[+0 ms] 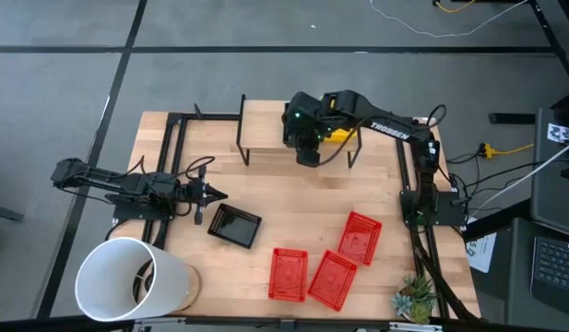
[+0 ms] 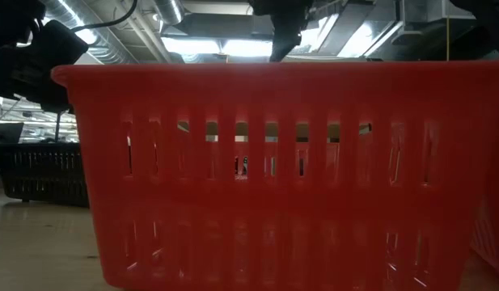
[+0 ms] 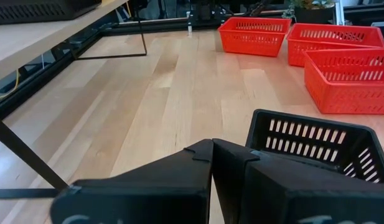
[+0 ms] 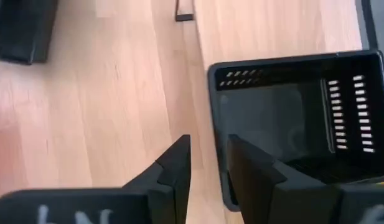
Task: Stack baskets on shelf by color
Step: Stack the black basket on top of the black baskets on the shelf
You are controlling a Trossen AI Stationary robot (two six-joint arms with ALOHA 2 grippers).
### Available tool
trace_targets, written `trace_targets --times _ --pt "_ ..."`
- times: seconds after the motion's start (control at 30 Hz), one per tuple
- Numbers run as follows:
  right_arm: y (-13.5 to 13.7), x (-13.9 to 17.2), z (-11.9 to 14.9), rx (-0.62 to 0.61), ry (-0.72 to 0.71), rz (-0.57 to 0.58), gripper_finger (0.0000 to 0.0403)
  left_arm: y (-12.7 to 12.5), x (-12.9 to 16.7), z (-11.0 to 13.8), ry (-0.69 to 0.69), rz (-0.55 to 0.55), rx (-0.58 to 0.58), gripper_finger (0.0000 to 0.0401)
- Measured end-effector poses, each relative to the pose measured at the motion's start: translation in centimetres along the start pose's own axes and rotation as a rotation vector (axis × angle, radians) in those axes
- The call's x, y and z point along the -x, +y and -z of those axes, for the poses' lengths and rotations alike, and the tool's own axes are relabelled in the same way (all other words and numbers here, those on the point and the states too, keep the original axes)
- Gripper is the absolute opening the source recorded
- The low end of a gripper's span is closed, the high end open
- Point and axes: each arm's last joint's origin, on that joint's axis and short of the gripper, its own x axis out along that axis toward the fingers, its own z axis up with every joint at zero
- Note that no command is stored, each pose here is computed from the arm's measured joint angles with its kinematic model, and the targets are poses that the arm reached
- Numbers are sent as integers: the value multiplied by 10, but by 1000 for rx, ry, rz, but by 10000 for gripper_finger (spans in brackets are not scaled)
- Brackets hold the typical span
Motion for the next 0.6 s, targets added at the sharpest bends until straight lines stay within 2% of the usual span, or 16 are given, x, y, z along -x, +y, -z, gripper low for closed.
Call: trace_targets --times 0.13,0.2,0.23,0.33,0.43,0.5,0.6 --pt "11 2 -3 53 -1 128 104 0 0 0 0 0 0 0" --pt "16 2 -4 53 -8 126 104 0 0 0 0 0 4 0" --pt "20 1 -6 47 -27 76 104 0 0 0 0 0 6 0" --pt "44 -10 -12 96 -112 -185 104 0 0 0 1 0 19 0" --pt "89 -36 -17 258 -232 -416 104 0 0 0 0 0 19 0" --pt "120 -60 -14 388 -316 -503 104 0 0 0 0 0 19 0" --pt "157 -94 -4 537 -468 -509 103 0 0 0 0 0 19 0"
